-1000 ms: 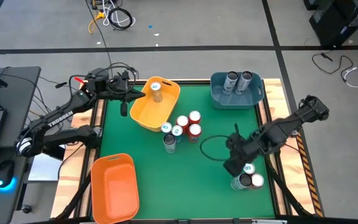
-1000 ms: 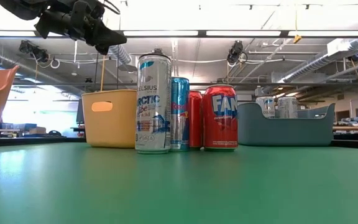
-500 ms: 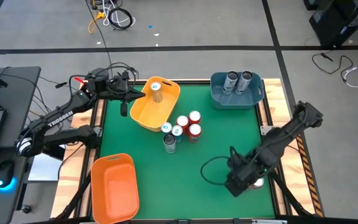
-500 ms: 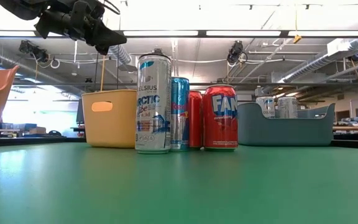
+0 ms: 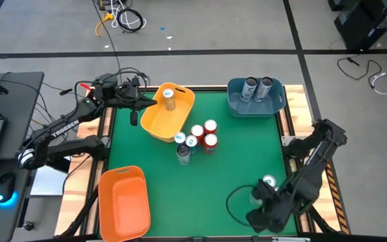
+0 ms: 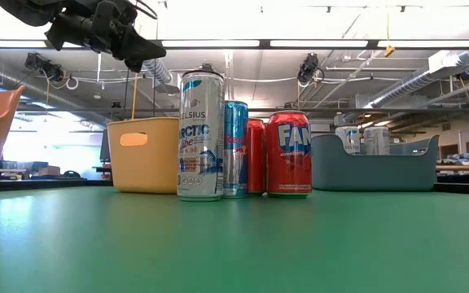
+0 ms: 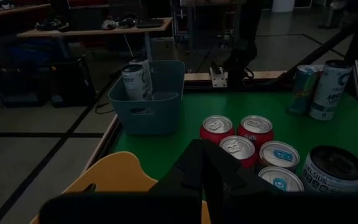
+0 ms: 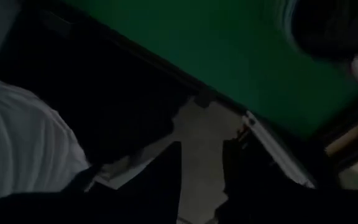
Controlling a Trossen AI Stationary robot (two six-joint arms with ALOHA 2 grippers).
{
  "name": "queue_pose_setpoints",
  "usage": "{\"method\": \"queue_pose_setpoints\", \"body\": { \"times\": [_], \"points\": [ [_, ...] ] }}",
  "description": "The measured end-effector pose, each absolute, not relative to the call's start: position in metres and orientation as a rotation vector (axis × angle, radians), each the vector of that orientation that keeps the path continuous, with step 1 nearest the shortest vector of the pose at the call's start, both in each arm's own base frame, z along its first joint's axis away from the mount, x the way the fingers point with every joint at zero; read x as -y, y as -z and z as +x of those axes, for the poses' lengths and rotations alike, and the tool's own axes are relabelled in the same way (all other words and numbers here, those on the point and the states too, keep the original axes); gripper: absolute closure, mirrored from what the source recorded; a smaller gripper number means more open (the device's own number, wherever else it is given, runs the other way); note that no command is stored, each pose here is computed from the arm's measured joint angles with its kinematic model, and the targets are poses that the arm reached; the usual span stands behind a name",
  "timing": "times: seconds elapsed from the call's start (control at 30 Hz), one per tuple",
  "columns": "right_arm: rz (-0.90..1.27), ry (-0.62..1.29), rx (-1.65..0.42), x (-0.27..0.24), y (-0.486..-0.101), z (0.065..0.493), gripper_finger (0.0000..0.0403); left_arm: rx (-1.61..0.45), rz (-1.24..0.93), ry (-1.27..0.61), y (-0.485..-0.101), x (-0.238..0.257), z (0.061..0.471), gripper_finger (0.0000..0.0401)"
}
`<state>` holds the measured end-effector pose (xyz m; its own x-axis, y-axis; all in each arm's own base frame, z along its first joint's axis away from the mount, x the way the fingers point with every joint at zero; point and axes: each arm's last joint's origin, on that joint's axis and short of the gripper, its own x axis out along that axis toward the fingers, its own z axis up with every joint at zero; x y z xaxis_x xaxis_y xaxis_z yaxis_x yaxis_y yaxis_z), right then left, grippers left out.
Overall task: Sort soda cans
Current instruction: Put the white blue soda can into the blue bin
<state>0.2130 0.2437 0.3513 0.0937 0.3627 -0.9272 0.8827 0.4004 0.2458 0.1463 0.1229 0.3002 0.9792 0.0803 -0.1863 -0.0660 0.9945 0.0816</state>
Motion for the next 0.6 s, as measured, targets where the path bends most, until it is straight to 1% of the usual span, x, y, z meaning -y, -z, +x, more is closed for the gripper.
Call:
{"method": "queue_pose_setpoints", "body": {
  "times": [0.13,0.23,0.33,0.43,0.53,0.6],
  "points": [
    [1.079,0.591,-1.565,-0.255,-0.329,0.214,0.0317,-0.203,0.075,-0.08,-0.299,-0.123,0.146,0.0396],
    [1.115,0.641,-1.594,-0.258,-0.323,0.218,0.0334,-0.206,0.082,-0.1,-0.299,-0.124,0.146,0.0396],
    [1.147,0.657,-1.531,-0.261,-0.329,0.217,0.0361,-0.201,0.088,-0.105,-0.3,-0.124,0.146,0.0396],
    [1.093,0.674,-1.469,-0.258,-0.344,0.212,0.0394,-0.211,0.079,-0.103,-0.299,-0.124,0.146,0.0396],
    [0.971,0.742,-1.416,-0.252,-0.355,0.208,0.0396,-0.208,0.084,-0.104,-0.299,-0.124,0.146,0.0396],
    [0.904,0.674,-1.384,-0.253,-0.357,0.211,0.0396,-0.208,0.086,-0.104,-0.299,-0.124,0.146,0.0396]
  ]
}}
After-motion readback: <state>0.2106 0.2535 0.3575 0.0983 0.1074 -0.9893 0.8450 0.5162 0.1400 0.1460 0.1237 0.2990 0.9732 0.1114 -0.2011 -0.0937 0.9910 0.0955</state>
